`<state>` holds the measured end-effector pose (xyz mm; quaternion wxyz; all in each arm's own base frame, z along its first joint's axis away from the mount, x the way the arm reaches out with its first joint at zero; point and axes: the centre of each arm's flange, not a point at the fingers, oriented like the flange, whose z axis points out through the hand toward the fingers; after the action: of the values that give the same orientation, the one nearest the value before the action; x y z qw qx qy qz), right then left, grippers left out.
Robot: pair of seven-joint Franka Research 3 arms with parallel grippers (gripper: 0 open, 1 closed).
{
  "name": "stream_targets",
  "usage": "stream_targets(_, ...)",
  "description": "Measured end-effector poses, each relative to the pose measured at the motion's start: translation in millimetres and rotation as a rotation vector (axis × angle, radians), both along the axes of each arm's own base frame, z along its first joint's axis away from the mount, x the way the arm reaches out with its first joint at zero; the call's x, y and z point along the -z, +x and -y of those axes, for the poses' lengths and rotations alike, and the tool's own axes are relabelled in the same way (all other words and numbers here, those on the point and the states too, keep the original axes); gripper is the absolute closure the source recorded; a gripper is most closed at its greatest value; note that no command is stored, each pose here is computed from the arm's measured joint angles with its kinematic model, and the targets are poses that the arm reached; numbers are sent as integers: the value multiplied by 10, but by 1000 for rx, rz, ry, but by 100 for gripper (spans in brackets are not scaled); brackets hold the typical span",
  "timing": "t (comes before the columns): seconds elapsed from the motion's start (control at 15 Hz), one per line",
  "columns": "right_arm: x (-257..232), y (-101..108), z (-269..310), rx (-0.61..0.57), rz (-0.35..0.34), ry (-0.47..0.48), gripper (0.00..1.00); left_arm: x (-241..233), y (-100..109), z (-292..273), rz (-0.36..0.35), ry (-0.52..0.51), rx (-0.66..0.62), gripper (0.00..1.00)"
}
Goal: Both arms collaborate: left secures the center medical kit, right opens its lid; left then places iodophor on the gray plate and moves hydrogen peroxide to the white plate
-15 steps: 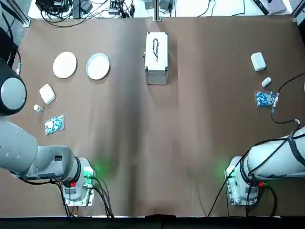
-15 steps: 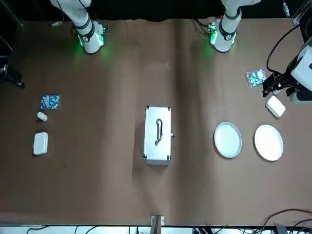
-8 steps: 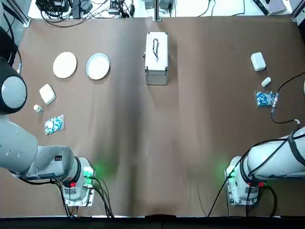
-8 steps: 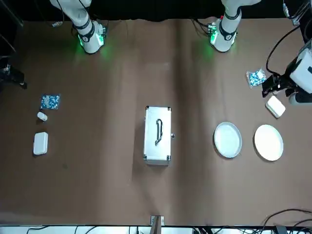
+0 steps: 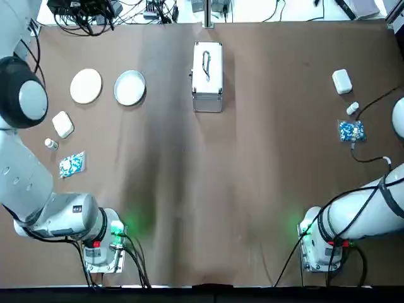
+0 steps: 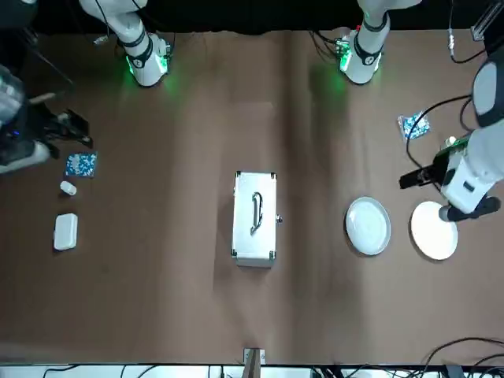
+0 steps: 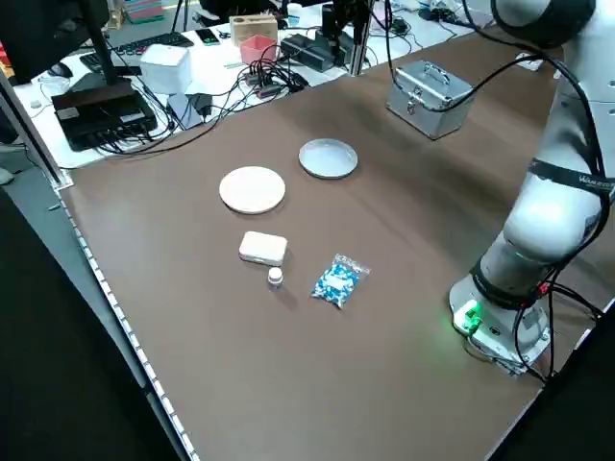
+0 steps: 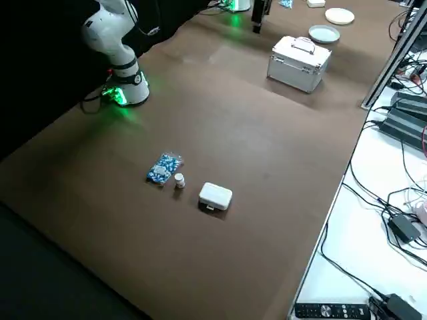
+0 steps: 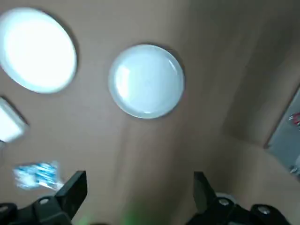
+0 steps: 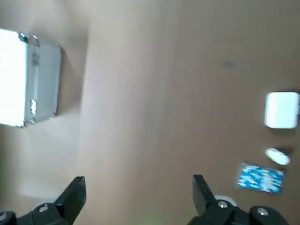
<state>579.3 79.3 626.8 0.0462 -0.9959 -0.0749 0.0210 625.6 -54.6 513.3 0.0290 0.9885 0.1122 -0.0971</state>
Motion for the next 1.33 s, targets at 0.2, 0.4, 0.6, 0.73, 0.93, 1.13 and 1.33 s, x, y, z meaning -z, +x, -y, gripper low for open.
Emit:
stream_targets(0.2,299,151,-615,49,11,1,0,295,121,92,-36,-35,-134,0)
stream_targets(0.4,613,244,-1167,86,21,0,0,510,177,264,-74,-66,-292,0)
stream_targets(0.6,856,261,-1673,117,40,7,0,748,198,519,-111,-85,-427,0)
stream_targets(0.73,1005,247,-1988,151,52,14,0,914,218,749,-137,-99,-519,0)
stream_targets(0.93,1240,241,-2363,208,69,26,0,1174,288,1067,-168,-116,-693,0)
stream_targets(1.13,1478,143,-2741,191,61,22,0,1472,365,1459,-164,-100,-924,0)
stream_targets(1.33,1659,50,-3143,185,93,47,0,1796,362,1893,-175,-82,-1122,0)
